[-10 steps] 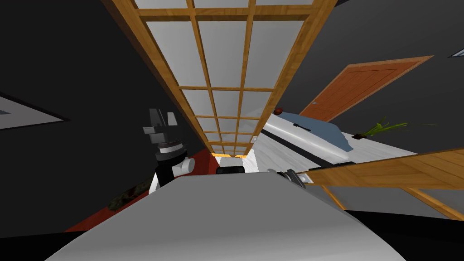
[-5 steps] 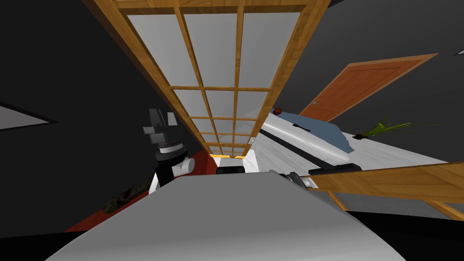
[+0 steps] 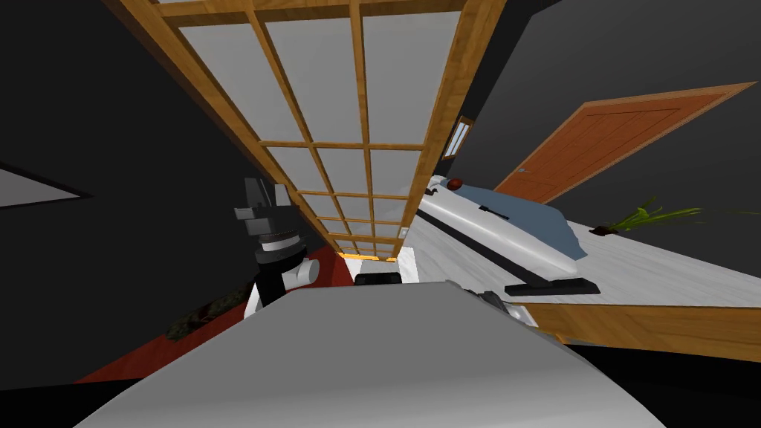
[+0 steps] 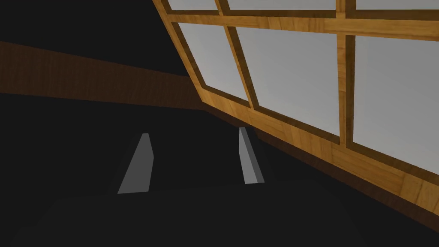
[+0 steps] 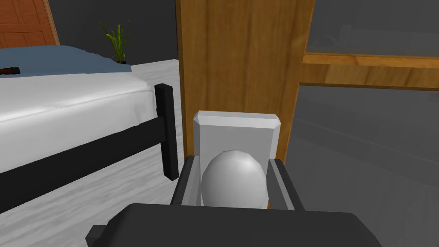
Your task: Push the door open
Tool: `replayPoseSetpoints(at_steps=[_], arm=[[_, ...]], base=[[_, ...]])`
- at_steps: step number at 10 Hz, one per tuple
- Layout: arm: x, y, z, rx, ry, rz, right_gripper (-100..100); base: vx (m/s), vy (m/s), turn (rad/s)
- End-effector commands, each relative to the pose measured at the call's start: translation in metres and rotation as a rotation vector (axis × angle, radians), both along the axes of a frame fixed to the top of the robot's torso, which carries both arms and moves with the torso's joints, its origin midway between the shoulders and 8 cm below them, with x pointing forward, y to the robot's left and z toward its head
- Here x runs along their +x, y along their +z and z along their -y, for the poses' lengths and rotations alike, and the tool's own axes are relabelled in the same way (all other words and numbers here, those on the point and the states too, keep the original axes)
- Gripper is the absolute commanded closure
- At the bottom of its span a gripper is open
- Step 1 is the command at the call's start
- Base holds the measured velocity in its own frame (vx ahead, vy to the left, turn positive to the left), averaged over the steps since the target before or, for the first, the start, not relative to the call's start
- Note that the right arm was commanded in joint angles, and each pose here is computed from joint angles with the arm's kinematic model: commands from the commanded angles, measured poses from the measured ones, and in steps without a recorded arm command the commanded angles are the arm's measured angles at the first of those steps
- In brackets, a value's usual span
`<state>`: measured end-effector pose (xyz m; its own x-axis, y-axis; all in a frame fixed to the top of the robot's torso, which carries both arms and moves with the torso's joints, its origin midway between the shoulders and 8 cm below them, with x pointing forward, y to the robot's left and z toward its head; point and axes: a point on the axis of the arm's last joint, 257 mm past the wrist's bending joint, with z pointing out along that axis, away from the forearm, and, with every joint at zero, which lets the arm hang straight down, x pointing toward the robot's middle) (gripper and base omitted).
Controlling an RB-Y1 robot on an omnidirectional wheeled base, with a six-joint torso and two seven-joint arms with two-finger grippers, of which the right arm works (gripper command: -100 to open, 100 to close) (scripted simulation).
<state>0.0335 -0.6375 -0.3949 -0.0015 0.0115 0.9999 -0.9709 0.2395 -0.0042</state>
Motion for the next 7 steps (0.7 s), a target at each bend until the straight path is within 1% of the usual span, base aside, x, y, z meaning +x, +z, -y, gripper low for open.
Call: replayPoseSetpoints(at_steps=[1,2,3,4,5,6,7], arm=[[-0.018,0.001,-0.002,-0.001,-0.062,0.0,100],[-0.029,0.0,-0.004,0.004,-0.102,0.0,100],[-0.033,-0.001,-0.005,0.006,-0.114,0.0,100],[-0.028,0.001,-0.004,0.005,-0.101,0.0,100],[-0.046,0.004,-0.004,-0.005,-0.156,0.0,100],[-0.05,0.005,-0.004,-0.006,-0.169,0.001,100],[-0.058,0.005,-0.006,-0.006,-0.195,0.001,100]], base=[[0.025,-0.237,0.067],[-0.005,-0.233,0.064],[0.0,-0.197,0.043],[0.0,-0.084,0.0],[-0.049,-0.154,0.049],[-0.05,-0.206,0.063],[-0.034,-0.202,0.038]])
